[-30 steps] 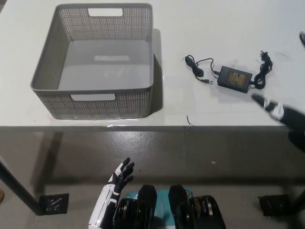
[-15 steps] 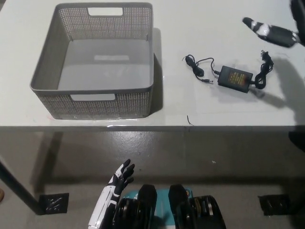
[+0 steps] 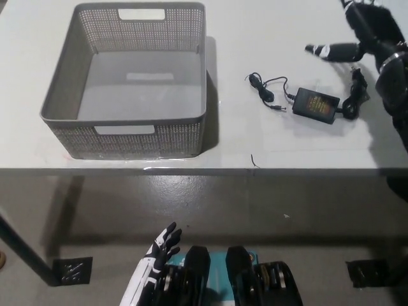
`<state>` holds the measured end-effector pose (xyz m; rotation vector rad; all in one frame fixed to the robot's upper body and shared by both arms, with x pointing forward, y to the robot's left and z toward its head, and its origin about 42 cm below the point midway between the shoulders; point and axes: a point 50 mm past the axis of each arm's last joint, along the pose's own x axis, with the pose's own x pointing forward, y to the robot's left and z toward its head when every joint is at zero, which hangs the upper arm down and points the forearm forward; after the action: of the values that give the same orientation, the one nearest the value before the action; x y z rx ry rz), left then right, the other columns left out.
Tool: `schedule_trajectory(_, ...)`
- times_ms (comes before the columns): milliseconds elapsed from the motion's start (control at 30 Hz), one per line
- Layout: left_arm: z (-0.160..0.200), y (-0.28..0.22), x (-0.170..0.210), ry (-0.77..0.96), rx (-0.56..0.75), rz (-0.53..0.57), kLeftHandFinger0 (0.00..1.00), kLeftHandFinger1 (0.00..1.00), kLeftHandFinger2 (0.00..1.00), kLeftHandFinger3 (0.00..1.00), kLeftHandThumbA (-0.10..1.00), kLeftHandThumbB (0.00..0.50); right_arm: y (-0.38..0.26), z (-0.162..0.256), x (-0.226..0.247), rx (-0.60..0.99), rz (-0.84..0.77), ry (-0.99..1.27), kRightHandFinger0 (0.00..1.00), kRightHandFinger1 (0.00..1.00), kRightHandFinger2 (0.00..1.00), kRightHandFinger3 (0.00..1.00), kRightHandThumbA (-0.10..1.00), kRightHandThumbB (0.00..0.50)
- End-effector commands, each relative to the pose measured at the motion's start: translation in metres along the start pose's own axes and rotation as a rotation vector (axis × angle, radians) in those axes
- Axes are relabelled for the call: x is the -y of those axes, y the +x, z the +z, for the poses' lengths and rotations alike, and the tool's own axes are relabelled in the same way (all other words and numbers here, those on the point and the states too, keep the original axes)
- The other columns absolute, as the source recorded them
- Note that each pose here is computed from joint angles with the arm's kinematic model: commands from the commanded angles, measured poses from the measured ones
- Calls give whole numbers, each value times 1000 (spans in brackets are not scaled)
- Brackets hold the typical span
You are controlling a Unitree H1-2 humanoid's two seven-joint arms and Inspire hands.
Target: Use the right hand to pick up a black power cord and place it into a container on the left hand side
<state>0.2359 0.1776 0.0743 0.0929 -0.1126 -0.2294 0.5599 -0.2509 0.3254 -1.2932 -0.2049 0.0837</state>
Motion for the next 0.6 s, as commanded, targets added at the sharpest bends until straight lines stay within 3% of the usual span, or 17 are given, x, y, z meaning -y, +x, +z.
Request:
schedule_trajectory(0,6,0,2,-12,58,-24,1000,1000,1000,1000,1000,299,10,10,21,-36,87,-33,1000,1000,1000,1000,848,500)
schedule_trajectory(67,6,-1,2,-8,58,-28,1000,1000,1000,1000,1000,285,9,8,14,-67,142,-30,1000,1000,1000,1000,837,500)
schedule_trajectory(100,6,-1,1,-6,47,-33,1000,1000,1000,1000,1000,308,9,5,7,-84,191,-6,1000,1000,1000,1000,840,500)
schedule_trajectory(333,9,3,-1,14,40,-42,1000,1000,1000,1000,1000,306,6,-1,-3,-111,256,-21,1000,1000,1000,1000,887,500)
schedule_trajectory(567,9,9,-1,-3,47,-49,1000,1000,1000,1000,1000,290,7,-8,-14,-140,287,-5,1000,1000,1000,1000,833,500)
